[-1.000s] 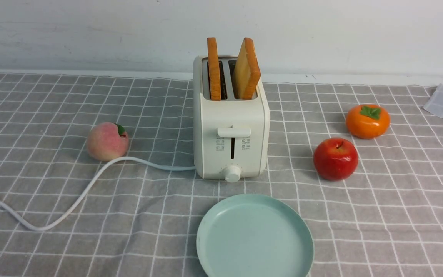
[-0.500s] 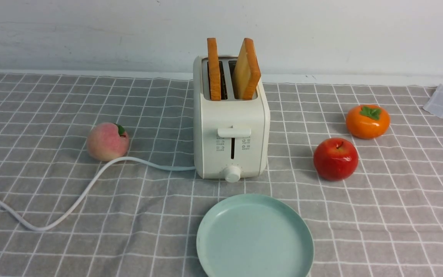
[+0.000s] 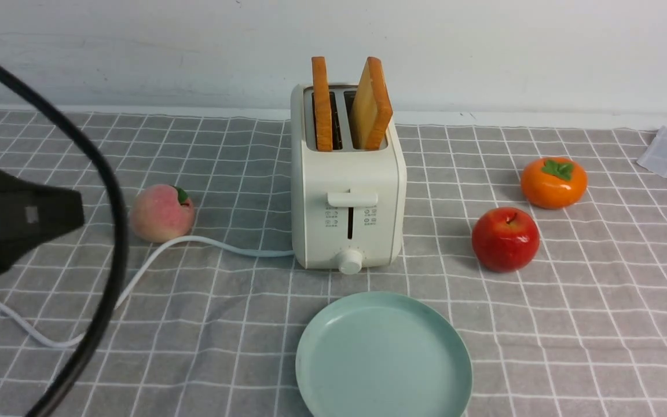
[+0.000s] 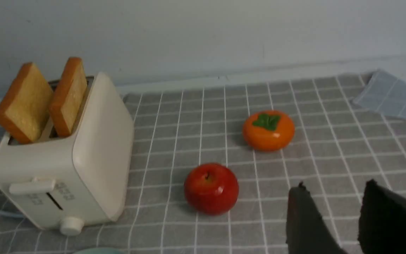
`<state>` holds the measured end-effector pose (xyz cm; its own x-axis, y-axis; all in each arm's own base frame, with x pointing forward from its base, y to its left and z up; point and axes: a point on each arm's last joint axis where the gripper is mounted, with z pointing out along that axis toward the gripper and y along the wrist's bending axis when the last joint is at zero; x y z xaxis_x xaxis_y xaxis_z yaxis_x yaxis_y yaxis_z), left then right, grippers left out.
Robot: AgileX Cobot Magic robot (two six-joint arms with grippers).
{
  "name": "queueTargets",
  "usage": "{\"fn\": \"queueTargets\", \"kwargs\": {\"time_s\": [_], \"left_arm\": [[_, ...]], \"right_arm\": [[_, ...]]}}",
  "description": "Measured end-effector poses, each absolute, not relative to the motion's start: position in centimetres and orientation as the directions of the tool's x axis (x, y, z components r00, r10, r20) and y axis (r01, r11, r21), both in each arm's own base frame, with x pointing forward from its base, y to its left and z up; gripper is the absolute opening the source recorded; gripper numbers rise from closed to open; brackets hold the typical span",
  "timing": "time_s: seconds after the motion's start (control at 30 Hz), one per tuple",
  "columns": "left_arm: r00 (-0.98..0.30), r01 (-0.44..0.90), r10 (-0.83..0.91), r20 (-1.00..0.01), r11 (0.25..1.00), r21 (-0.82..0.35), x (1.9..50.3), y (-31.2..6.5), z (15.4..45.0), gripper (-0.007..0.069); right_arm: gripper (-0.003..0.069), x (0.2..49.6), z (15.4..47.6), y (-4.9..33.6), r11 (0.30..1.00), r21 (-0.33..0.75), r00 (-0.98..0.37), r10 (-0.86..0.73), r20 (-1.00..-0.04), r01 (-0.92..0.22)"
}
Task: Take toasted bread from bread machine on grey coffee table place on plate.
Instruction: 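Grasp the toast slice in the toaster and pull it up out of the slot with the right gripper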
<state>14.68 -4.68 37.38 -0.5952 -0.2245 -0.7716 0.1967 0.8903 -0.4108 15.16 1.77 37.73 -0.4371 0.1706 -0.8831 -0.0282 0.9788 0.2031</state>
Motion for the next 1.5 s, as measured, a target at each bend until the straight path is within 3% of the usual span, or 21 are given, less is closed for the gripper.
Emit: {"fn": "queueTargets", "kwargs": {"time_s": [0.1, 0.2, 0.23, 0.3, 0.33, 0.43, 0.53, 0.8, 0.83, 1.0, 1.13, 1.37, 1.5], "left_arm": [[-0.685, 0.157, -0.277, -0.674, 0.847, -0.508, 16.0, -5.5, 36.4, 0.0238], [-0.721, 0.173, -0.288, -0.63, 0.806, -0.566, 16.4, -6.3, 36.2, 0.0238], [-0.723, 0.179, -0.286, -0.629, 0.802, -0.57, 16.4, -6.4, 36.2, 0.0238], [-0.721, 0.276, -0.216, -0.658, 0.782, -0.559, 16.1, -7.5, 36.4, 0.0238], [-0.722, 0.279, -0.215, -0.658, 0.78, -0.561, 16.1, -7.5, 36.4, 0.0238], [-0.712, 0.383, -0.122, -0.692, 0.757, -0.529, 15.5, -8.7, 36.6, 0.0238], [-0.711, 0.435, -0.072, -0.699, 0.736, -0.519, 15.0, -9.6, 36.6, 0.0238], [-0.723, 0.458, -0.036, -0.69, 0.723, -0.518, 14.6, -9.9, 36.4, 0.0238], [-0.726, 0.458, -0.032, -0.687, 0.722, -0.518, 14.5, -9.9, 36.4, 0.0238], [-0.74, 0.461, -0.013, -0.672, 0.718, -0.521, 14.3, -10.0, 36.3, 0.0238], [-0.742, 0.461, -0.011, -0.671, 0.718, -0.522, 14.3, -10.0, 36.2, 0.0238], [-0.743, 0.461, -0.009, -0.669, 0.718, -0.522, 14.3, -10.0, 36.2, 0.0238], [-0.743, 0.461, -0.009, -0.669, 0.718, -0.522, 14.3, -10.0, 36.2, 0.0238]], "right_arm": [[0.0239, 17.5, 35.7, 2.8, 0.97, 0.234, -0.617, 0.146, -0.773, -0.064], [0.0239, 19.4, 35.7, 4.1, 0.943, 0.302, -0.695, 0.126, -0.708, -0.136], [0.0239, 19.6, 35.7, 4.2, 0.941, 0.306, -0.697, 0.124, -0.706, -0.143], [0.0239, 21.9, 37.0, 6.1, 0.898, 0.322, -0.698, 0.024, -0.716, -0.299], [0.0239, 21.8, 37.1, 6.1, 0.895, 0.33, -0.698, 0.03, -0.715, -0.299], [0.0241, 24.1, 38.3, 9.1, 0.822, 0.315, -0.669, -0.102, -0.737, -0.474], [0.0251, 26.9, 38.8, 11.9, 0.782, 0.294, -0.632, -0.159, -0.759, -0.55], [0.0306, 34.3, 38.5, 14.5, 0.813, 0.342, -0.568, 0.016, -0.823, -0.471], [0.0337, 36.0, 38.2, 15.0, 0.812, 0.357, -0.562, 0.044, -0.826, -0.461], [0.0433, 39.7, 36.7, 16.2, 0.809, 0.348, -0.553, 0.033, -0.832, -0.475], [0.0466, 41.9, 34.7, 17.0, 0.811, 0.354, -0.569, 0.032, -0.821, -0.465], [0.0463, 44.3, 30.6, 17.8, 0.803, 0.44, -0.629, 0.107, -0.77, -0.402], [0.0402, 44.7, 29.8, 18.2, 0.781, 0.475, -0.641, 0.127, -0.757, -0.406]]}}
